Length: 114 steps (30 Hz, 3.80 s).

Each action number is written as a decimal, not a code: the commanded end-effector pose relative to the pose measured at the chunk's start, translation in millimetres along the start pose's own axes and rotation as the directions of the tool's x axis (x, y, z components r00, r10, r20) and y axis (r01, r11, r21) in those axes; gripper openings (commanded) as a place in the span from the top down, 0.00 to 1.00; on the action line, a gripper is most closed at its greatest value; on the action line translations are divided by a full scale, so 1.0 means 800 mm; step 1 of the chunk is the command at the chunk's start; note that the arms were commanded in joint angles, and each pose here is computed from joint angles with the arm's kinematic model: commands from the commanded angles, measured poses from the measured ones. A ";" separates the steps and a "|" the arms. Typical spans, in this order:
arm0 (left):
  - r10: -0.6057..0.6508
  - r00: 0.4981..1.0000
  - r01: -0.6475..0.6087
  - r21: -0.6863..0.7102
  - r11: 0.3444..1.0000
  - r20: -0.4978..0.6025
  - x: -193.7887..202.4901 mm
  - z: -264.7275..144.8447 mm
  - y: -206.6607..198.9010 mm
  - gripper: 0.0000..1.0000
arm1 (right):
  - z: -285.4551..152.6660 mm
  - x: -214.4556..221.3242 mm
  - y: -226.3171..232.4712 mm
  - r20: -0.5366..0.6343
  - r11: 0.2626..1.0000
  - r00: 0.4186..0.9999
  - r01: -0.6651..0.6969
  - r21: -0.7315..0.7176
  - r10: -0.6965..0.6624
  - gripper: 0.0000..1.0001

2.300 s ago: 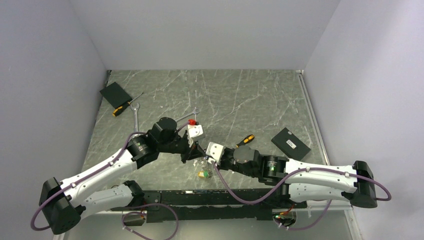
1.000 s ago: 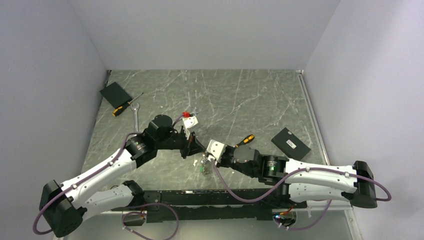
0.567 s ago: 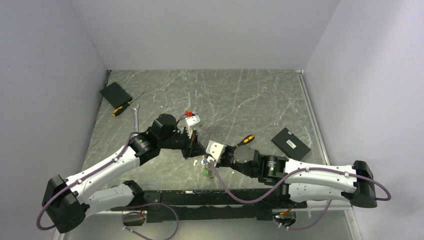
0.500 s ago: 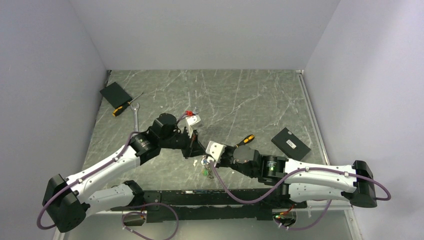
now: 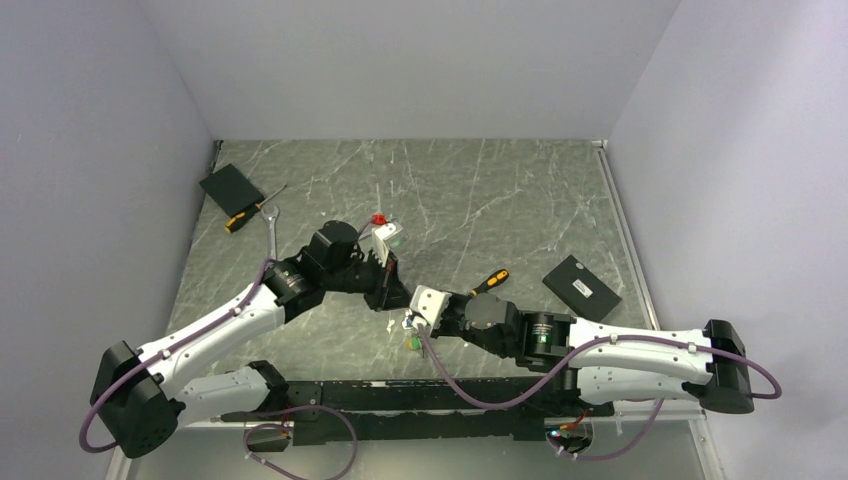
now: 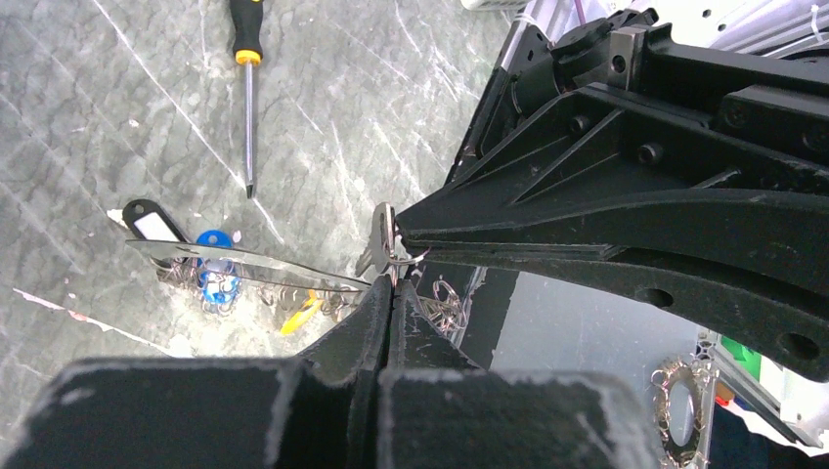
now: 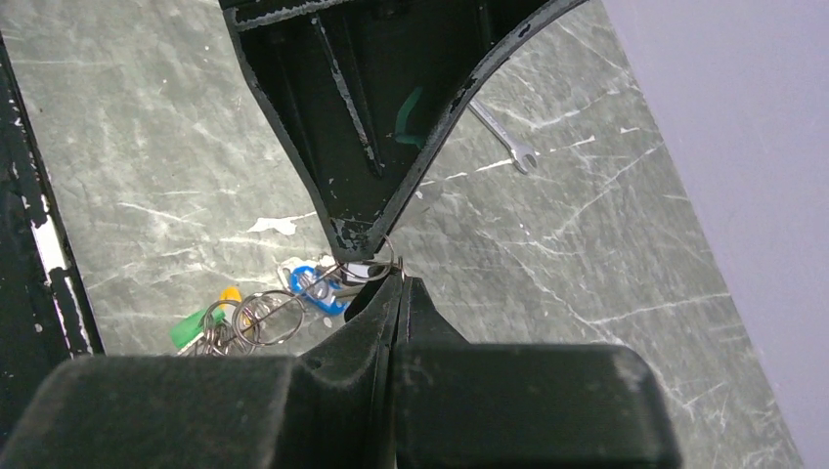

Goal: Put the keys on the keyring

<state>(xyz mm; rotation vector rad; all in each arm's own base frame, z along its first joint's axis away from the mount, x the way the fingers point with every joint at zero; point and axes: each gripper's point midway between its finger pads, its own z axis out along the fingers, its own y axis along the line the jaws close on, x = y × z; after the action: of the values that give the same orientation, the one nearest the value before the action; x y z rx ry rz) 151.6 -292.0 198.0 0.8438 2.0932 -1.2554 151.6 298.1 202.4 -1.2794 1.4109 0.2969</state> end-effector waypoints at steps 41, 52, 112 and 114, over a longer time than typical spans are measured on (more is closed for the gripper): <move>-0.017 0.997 0.016 0.009 1.000 0.075 -0.040 -0.006 -0.014 1.00 | 0.006 -0.010 0.003 -0.006 1.000 1.000 0.018 -0.004 -0.019 1.00; 0.005 0.987 -0.008 0.014 1.000 0.159 -0.056 -0.017 -0.019 1.00 | 0.007 -0.003 0.010 -0.025 1.000 0.999 0.028 -0.009 -0.028 1.00; 0.317 0.890 -0.388 0.180 0.904 0.329 -0.059 -0.063 -0.087 1.00 | -0.070 -0.126 -0.019 0.199 0.811 0.859 -0.335 -0.480 0.473 0.71; 0.320 0.886 -0.393 0.179 0.902 0.335 -0.059 -0.065 -0.088 1.00 | -0.068 -0.126 -0.013 0.184 0.793 0.857 -0.335 -0.509 0.481 0.71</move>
<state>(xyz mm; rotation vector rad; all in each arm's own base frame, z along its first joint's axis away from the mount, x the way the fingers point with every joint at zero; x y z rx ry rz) 127.0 -281.0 266.1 0.9932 1.6387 -1.3403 129.0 294.3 288.9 -1.1393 1.4486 0.9836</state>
